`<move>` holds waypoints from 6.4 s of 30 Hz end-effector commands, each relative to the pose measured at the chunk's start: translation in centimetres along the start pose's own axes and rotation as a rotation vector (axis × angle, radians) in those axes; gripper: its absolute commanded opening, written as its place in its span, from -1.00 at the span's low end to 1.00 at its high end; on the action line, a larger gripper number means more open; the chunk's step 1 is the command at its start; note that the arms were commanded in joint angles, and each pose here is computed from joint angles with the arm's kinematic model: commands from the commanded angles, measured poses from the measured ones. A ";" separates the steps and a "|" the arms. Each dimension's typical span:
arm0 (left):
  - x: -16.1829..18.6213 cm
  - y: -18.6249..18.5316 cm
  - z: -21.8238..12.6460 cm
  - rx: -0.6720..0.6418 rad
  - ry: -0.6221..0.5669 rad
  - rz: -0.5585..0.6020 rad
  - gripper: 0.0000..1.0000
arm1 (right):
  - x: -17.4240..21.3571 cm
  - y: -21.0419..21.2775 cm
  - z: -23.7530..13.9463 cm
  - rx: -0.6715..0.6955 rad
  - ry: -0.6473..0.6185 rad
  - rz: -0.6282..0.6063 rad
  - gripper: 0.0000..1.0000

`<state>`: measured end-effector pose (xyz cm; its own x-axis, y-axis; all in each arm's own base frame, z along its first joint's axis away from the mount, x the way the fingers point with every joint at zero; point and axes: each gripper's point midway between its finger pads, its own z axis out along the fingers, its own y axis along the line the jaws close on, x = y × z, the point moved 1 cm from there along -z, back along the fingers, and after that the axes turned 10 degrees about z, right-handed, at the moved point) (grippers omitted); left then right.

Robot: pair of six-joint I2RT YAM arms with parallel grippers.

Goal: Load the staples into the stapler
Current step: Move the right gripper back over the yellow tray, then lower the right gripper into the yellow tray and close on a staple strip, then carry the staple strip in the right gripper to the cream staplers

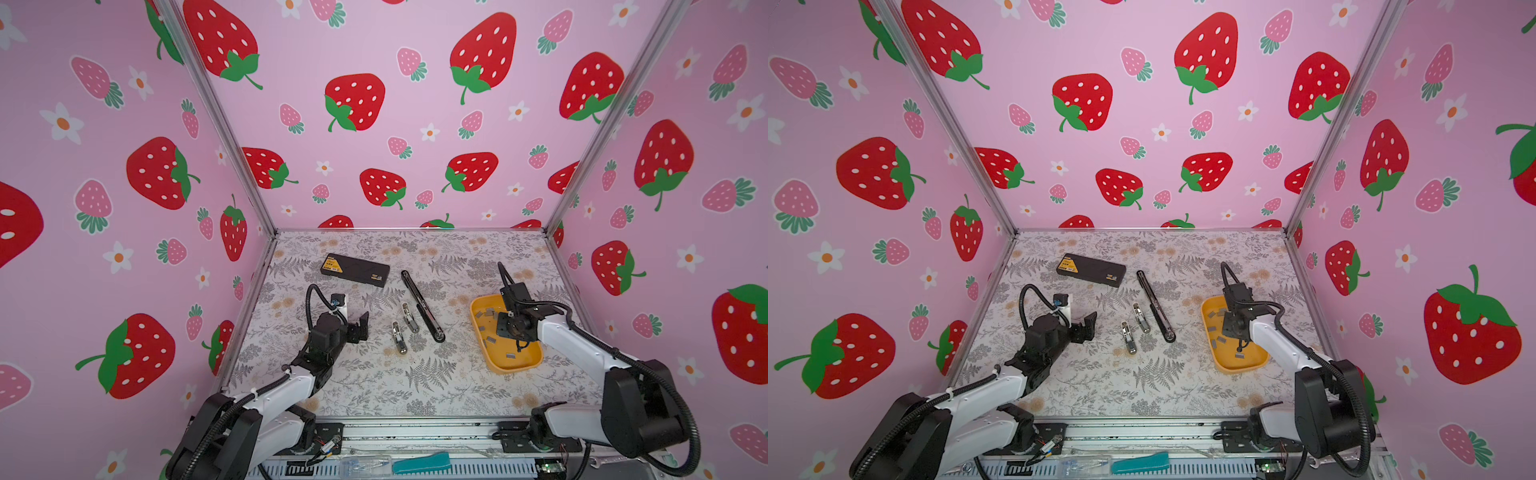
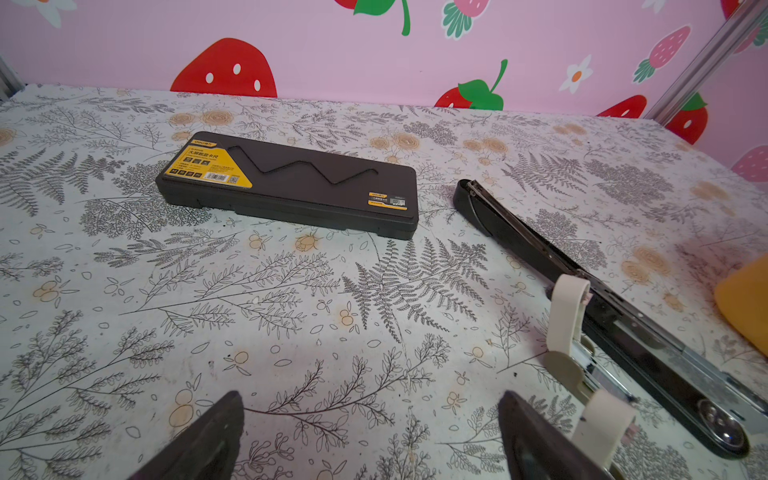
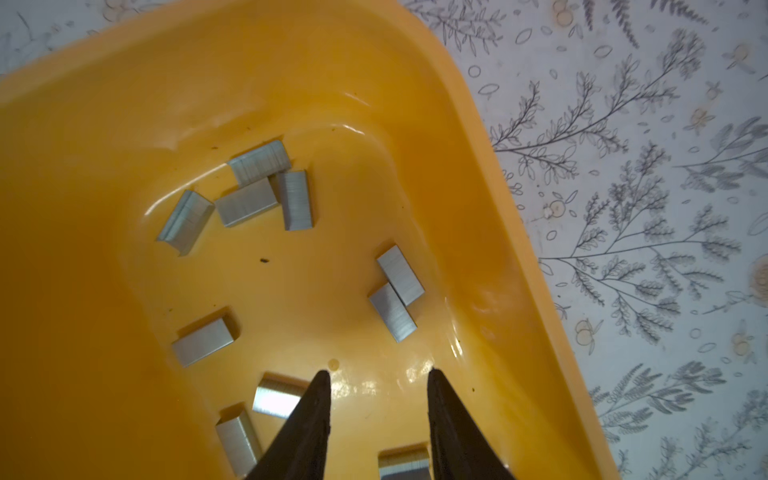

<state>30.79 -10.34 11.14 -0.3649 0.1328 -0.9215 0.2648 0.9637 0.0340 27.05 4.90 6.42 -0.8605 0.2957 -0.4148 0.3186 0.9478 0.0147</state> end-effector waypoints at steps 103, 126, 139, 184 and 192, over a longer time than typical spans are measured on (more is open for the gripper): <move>-1.3 0.4 0.0 -0.020 -0.033 -0.022 0.92 | 3.0 -0.1 5.8 -0.054 0.178 -0.039 -0.55; -1.5 0.4 -0.1 -0.021 -0.049 -0.022 0.92 | -3.3 6.2 -1.0 -0.224 -0.124 -0.127 -0.87; -1.4 -0.2 -1.3 0.026 -0.082 -0.034 0.94 | -4.2 10.5 -11.9 -0.468 -0.445 -0.098 -0.92; -1.4 -2.1 -3.3 0.159 -0.146 -0.032 0.83 | 12.6 29.3 -12.1 -0.898 -0.501 -0.374 -0.99; -1.4 -2.0 -3.3 0.152 -0.143 -0.037 0.83 | 13.0 30.5 -12.4 -0.930 -0.506 -0.347 -1.00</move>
<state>27.42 -11.74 12.53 -0.2767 0.0690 -0.9585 0.3988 0.9157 -0.0492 20.30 38.45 11.39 -0.5317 0.0497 -0.8454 -0.5275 0.7615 0.3766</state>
